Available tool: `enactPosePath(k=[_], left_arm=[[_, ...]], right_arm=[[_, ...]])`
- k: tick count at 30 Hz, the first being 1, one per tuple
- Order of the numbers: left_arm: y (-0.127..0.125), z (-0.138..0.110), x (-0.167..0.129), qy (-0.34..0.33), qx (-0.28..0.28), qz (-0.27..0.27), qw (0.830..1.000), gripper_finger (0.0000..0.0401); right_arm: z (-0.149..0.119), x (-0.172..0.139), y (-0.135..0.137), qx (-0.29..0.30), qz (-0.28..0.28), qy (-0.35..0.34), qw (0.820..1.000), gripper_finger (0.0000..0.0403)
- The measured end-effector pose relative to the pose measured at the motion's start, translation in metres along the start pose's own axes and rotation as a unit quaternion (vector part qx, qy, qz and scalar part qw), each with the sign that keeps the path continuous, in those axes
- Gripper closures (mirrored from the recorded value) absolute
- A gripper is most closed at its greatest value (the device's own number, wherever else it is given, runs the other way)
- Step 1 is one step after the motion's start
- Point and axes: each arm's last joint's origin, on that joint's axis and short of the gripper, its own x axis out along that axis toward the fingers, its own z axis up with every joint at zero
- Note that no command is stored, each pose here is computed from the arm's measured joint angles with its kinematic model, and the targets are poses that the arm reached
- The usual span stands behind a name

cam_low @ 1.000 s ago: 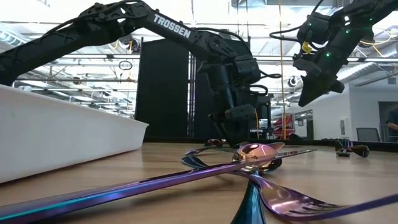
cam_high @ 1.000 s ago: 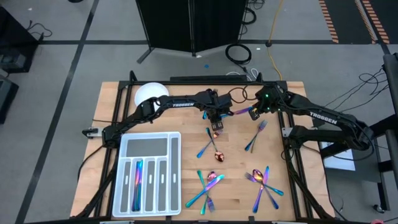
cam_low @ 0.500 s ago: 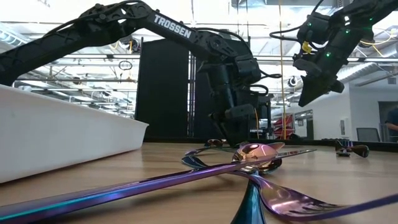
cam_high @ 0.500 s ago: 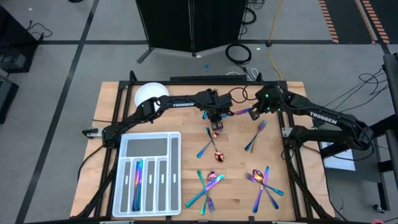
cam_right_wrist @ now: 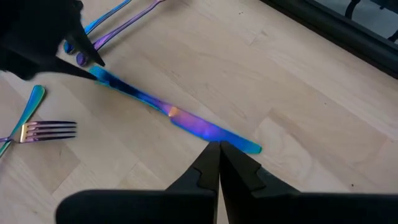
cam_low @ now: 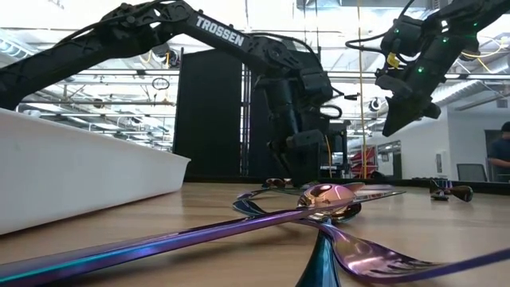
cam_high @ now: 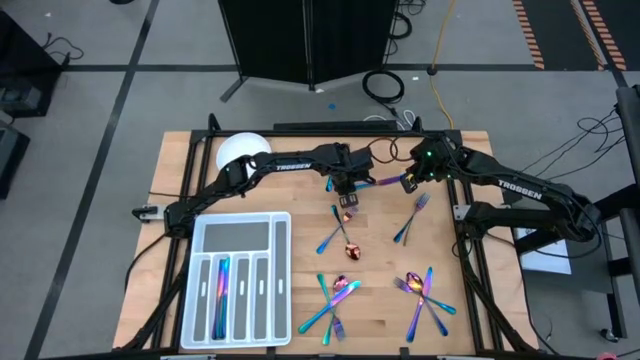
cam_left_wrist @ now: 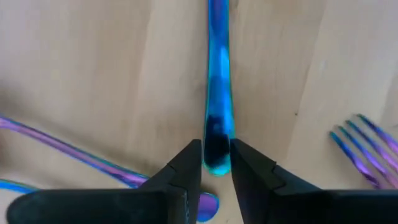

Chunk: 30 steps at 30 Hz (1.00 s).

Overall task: Sort silverware
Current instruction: Put the iridescent blue knife in the silverware tray

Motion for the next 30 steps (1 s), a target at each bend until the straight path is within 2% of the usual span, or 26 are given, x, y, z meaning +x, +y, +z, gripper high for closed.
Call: enactPosePath(k=[3, 8, 12, 15, 24, 27, 30], left_arm=[[0.0, 0.002, -0.009, -0.012, 0.001, 0.001, 1.0, 0.0336], [0.0, 0.002, -0.011, -0.013, -0.001, 0.001, 1.0, 0.0389], [0.0, 0.002, -0.009, -0.011, 0.008, 0.001, 1.0, 0.0394], [0.0, 0.001, -0.008, -0.01, 0.002, 0.001, 1.0, 0.0362], [-0.003, 0.009, -0.006, -0.048, -0.01, 0.002, 0.999, 0.0212], [-0.004, 0.006, 0.002, -0.031, -0.009, 0.001, 0.999, 0.0187], [-0.003, 0.003, 0.01, -0.018, -0.011, 0.0, 1.0, 0.0181]], right_arm=[[0.0, 0.0, 0.0, 0.0, 0.0, 0.0, 1.0, 0.0403], [0.0, 0.0, 0.0, 0.0, 0.0, 0.0, 1.0, 0.0403], [-0.001, 0.0, 0.0, 0.0, -0.001, 0.004, 1.0, 0.0403], [-0.001, 0.0, 0.0, 0.001, -0.002, 0.006, 1.0, 0.0403], [-0.001, 0.0, 0.0, 0.004, -0.001, 0.004, 1.0, 0.0403], [-0.001, 0.0, 0.0, 0.003, -0.002, 0.007, 1.0, 0.0403], [-0.002, 0.0, 0.0, 0.003, -0.002, 0.009, 1.0, 0.0403]])
